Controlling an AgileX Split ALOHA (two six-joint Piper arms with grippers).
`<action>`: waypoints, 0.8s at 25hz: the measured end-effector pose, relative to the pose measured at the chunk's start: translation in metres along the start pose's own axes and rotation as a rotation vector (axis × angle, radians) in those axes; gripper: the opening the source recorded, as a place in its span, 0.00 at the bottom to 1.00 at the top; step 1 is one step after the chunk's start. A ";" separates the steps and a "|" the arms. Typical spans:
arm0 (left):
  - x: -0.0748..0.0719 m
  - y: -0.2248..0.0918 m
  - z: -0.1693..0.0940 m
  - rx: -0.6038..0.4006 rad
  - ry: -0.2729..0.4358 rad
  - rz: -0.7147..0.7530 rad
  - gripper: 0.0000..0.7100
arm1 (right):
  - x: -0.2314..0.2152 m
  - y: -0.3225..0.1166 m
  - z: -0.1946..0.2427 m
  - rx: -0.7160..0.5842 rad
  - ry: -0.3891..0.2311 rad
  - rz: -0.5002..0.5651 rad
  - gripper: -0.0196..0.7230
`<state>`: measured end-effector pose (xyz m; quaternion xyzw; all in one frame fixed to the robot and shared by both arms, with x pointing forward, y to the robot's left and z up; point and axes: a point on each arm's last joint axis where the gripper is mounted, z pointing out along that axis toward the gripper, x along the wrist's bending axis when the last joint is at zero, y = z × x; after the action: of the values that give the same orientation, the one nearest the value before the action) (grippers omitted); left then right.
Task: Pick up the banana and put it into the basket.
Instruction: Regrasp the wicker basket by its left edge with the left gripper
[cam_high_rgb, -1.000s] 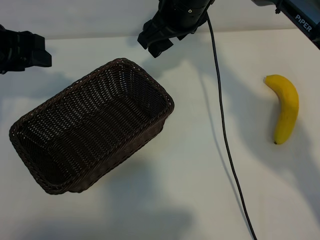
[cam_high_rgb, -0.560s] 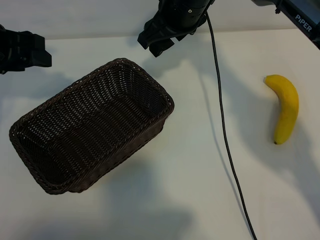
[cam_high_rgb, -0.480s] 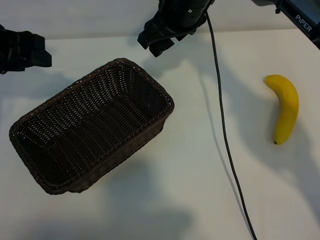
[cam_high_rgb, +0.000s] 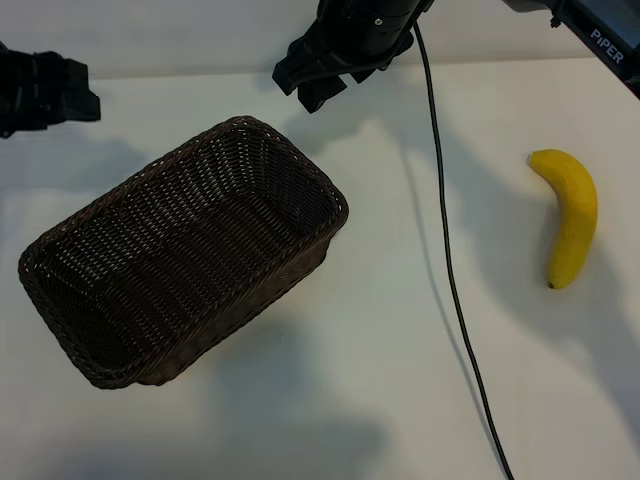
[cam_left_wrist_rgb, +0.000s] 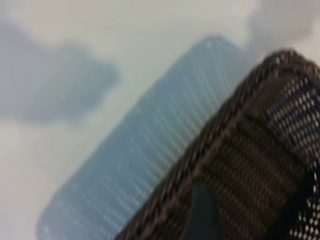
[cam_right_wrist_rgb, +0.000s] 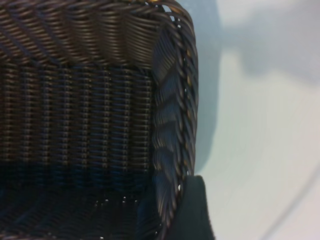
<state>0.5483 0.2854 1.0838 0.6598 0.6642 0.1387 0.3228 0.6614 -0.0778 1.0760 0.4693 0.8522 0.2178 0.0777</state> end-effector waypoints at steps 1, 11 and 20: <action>0.000 0.000 0.000 -0.003 0.001 0.000 0.83 | 0.000 0.000 0.000 0.000 0.000 0.000 0.81; -0.001 -0.003 0.000 0.031 -0.007 -0.042 0.83 | 0.003 0.000 0.000 -0.003 0.029 0.015 0.81; -0.009 -0.037 -0.044 -0.043 -0.005 -0.222 0.76 | 0.003 0.000 0.000 -0.004 0.032 0.016 0.81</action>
<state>0.4911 0.2843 1.0964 0.5757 0.7292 0.1147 0.3518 0.6601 -0.0752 1.0764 0.4723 0.8492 0.2274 0.0633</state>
